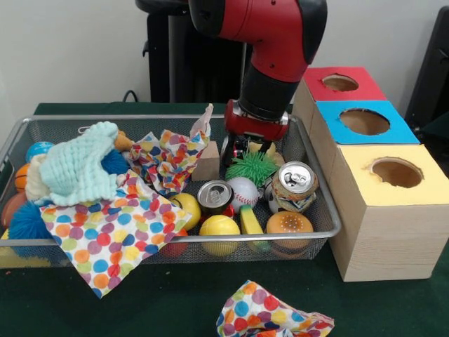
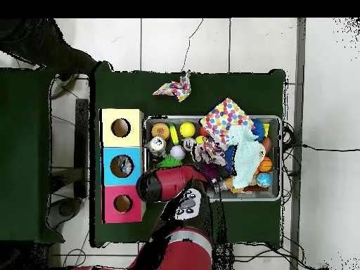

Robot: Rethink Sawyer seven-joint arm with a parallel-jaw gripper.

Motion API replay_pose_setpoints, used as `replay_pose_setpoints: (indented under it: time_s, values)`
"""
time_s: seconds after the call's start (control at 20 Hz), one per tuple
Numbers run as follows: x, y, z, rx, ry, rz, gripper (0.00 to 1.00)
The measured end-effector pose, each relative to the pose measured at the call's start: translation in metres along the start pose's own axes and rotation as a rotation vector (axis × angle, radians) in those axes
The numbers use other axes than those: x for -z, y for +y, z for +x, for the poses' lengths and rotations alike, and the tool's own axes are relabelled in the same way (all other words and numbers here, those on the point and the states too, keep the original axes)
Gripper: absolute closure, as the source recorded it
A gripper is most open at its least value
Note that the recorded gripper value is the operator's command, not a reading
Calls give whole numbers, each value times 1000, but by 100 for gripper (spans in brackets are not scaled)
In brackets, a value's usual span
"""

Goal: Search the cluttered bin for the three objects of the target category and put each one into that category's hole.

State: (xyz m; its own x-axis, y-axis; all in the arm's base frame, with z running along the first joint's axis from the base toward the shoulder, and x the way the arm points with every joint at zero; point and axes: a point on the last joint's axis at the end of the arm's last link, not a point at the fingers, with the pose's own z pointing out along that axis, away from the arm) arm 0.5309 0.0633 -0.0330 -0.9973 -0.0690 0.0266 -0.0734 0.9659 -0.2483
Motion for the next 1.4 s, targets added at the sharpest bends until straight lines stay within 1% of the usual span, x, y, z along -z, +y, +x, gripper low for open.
replay_pose_setpoints:
  time_s: [0.15, 0.2, 0.55, 0.7, 0.8, 0.9, 1.0, 1.05, 1.15, 1.35, 1.4]
  values:
    - [0, 2, 0, 9, -18, 7, 0]
    - [-2, 5, 1, 28, -52, 22, 100]
    - [-6, 12, 3, 47, -79, 27, 100]
    - [-6, 11, 3, 41, -79, 34, 100]
    - [-5, 9, 3, 27, -75, 34, 100]
    - [-4, 7, 3, 16, -61, 33, 100]
    - [-1, 1, 3, -16, -13, 32, 100]
    - [3, -7, 3, -51, 41, 30, 100]
    - [9, -16, 2, -82, 92, 27, 100]
    - [30, -39, -8, -152, 214, 14, 100]
    - [33, -43, -10, -161, 232, 12, 100]
